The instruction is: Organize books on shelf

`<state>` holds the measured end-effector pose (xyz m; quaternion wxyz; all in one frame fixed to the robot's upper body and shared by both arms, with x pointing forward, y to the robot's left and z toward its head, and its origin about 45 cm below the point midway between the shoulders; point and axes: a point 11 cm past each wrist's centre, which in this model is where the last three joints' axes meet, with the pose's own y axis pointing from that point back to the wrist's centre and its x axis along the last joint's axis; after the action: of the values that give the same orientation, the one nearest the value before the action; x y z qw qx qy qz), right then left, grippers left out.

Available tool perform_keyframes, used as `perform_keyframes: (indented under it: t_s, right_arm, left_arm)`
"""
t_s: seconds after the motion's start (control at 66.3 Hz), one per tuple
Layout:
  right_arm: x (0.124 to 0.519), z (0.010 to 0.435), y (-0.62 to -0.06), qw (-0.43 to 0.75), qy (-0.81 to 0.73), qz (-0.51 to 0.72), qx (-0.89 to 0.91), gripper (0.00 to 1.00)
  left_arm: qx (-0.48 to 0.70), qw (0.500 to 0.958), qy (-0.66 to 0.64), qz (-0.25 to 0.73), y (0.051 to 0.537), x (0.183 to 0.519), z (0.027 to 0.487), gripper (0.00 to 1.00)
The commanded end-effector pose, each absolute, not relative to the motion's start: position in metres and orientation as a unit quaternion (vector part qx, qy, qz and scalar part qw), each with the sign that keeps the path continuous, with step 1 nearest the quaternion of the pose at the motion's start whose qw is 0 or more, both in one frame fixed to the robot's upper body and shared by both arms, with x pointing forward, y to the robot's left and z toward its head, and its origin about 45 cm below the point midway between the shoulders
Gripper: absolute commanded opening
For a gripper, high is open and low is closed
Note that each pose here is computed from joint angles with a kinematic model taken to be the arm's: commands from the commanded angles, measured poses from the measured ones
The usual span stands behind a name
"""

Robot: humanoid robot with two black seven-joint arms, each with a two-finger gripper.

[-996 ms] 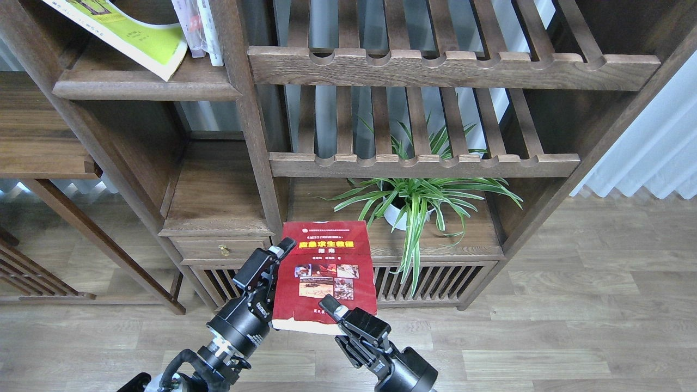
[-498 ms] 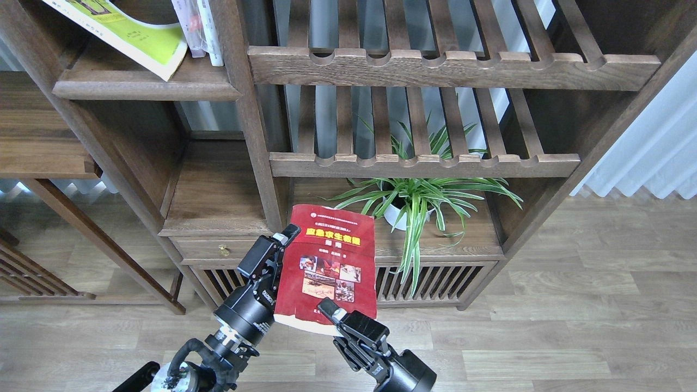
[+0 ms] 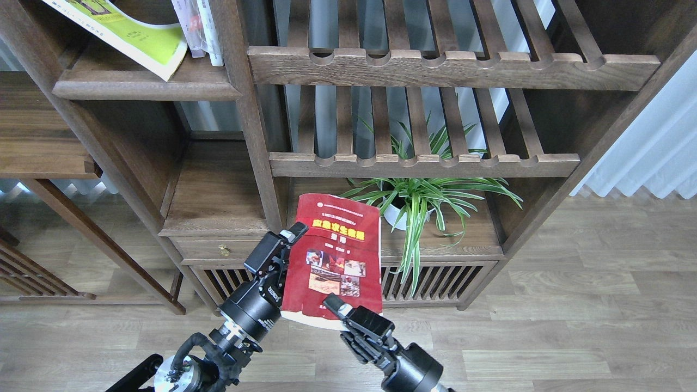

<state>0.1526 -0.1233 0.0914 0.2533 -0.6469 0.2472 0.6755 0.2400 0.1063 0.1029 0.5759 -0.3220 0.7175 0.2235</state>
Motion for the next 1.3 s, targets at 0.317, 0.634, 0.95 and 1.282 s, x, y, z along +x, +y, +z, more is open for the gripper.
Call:
perform_keyframes:
  t_s: [0.317, 0.634, 0.95, 1.282]
  right_arm:
    - [0.175, 0.088, -0.178, 0.191, 0.28, 0.64, -0.69, 0.12]
    - [0.163, 0.083, -0.182, 0.149, 0.268, 0.649, -0.697, 0.11]
    - [0.177, 0.091, -0.177, 0.144, 0.251, 0.639, -0.712, 0.11]
    - [0.163, 0.088, -0.157, 0.098, 0.203, 0.657, -0.719, 0.11]
  left_arm:
    - [-0.299, 0.586, 0.714, 0.241, 0.125, 0.235, 0.096, 1.0]
    - [-0.267, 0.592, 0.718, 0.248, 0.132, 0.225, 0.087, 1.0]
    - [-0.212, 0.614, 0.713, 0.265, 0.164, 0.213, 0.082, 1.0]
    - [-0.198, 0.629, 0.704, 0.263, 0.177, 0.216, 0.092, 1.0]
